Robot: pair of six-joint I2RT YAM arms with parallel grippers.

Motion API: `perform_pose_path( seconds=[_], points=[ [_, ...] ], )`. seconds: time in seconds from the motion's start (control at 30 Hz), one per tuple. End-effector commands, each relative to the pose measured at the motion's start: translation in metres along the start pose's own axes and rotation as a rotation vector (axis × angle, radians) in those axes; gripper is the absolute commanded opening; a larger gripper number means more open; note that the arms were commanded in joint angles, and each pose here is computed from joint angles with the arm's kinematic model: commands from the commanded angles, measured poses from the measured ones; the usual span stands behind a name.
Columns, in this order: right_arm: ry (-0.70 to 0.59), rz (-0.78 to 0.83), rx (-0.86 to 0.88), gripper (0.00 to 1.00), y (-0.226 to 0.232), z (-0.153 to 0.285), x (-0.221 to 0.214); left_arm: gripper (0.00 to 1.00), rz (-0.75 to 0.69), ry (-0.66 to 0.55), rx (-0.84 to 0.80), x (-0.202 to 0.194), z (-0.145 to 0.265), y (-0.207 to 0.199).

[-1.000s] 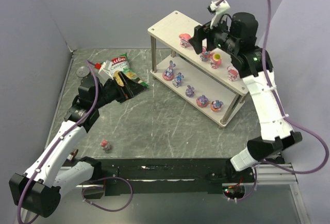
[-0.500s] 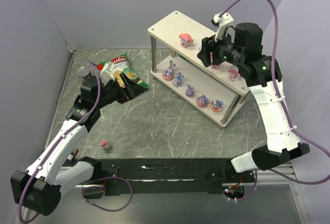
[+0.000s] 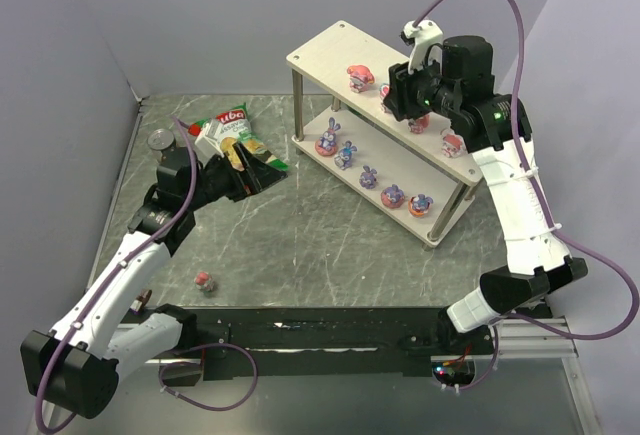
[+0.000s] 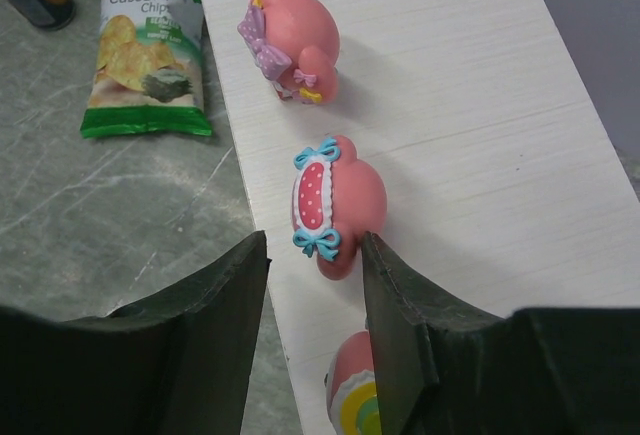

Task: Place and organize the plastic toys onto the shelf

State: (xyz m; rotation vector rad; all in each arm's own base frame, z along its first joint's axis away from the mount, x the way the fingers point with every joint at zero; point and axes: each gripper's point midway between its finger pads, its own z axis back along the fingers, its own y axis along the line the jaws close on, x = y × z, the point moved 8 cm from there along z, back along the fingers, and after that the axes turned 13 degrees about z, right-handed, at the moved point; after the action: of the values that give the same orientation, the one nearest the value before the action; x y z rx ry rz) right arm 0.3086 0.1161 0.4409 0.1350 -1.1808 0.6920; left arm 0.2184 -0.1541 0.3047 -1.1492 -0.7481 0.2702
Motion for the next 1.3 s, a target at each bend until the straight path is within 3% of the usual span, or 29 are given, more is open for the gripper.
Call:
perform_pose_path(
  seconds=[0.0,0.17,0.27,0.3,0.43,0.47,0.5,0.57,0.6,0.67,0.73,0.83,1.0,1.27],
  points=[
    [-0.034,0.018,-0.038,0.50,-0.007,0.008,0.010,0.96,-0.046,-0.016,-0.022,0.006,0.001,-0.008],
    [-0.079,0.038,-0.052,0.51,-0.008,0.018,0.019,0.96,-0.050,-0.024,-0.012,0.008,0.001,-0.008],
    [-0.156,0.042,-0.066,0.65,-0.008,0.030,0.028,0.96,-0.053,-0.029,-0.001,0.009,0.001,-0.008],
    [-0.201,0.044,-0.086,0.76,-0.008,0.042,0.034,0.96,-0.056,-0.040,0.010,0.010,0.002,-0.007],
    [-0.352,0.033,-0.134,0.93,-0.006,0.065,0.044,0.96,-0.034,-0.128,0.110,0.018,0.010,-0.007],
    [-0.413,0.039,-0.156,0.94,-0.006,0.078,0.051,0.96,0.012,-0.141,0.199,0.015,0.015,0.001],
    [-0.424,0.041,-0.143,0.95,-0.004,0.080,0.051,0.96,0.031,-0.253,0.300,0.024,0.020,0.009],
    [-0.445,0.034,-0.130,0.95,-0.001,0.088,0.054,0.96,0.101,-0.353,0.433,0.027,0.035,0.015],
    [-0.447,0.029,-0.124,0.95,0.000,0.091,0.055,0.96,0.145,-0.377,0.585,0.020,0.047,0.033],
    [-0.453,0.017,-0.108,0.96,0.002,0.094,0.056,0.96,0.230,-0.552,0.759,0.025,0.066,0.047],
    [-0.457,0.007,-0.092,0.96,0.004,0.095,0.055,0.96,0.271,-0.593,0.946,0.012,0.084,0.072],
    [-0.460,-0.008,-0.074,0.96,0.007,0.097,0.055,0.96,0.356,-0.563,1.068,-0.011,0.092,0.098],
    [-0.442,-0.020,-0.050,0.96,0.011,0.096,0.050,0.96,0.474,-0.514,1.130,-0.039,0.093,0.127],
    [-0.442,-0.027,-0.033,0.97,0.016,0.098,0.043,0.96,0.598,-0.575,1.260,-0.060,0.111,0.149]
  ],
)
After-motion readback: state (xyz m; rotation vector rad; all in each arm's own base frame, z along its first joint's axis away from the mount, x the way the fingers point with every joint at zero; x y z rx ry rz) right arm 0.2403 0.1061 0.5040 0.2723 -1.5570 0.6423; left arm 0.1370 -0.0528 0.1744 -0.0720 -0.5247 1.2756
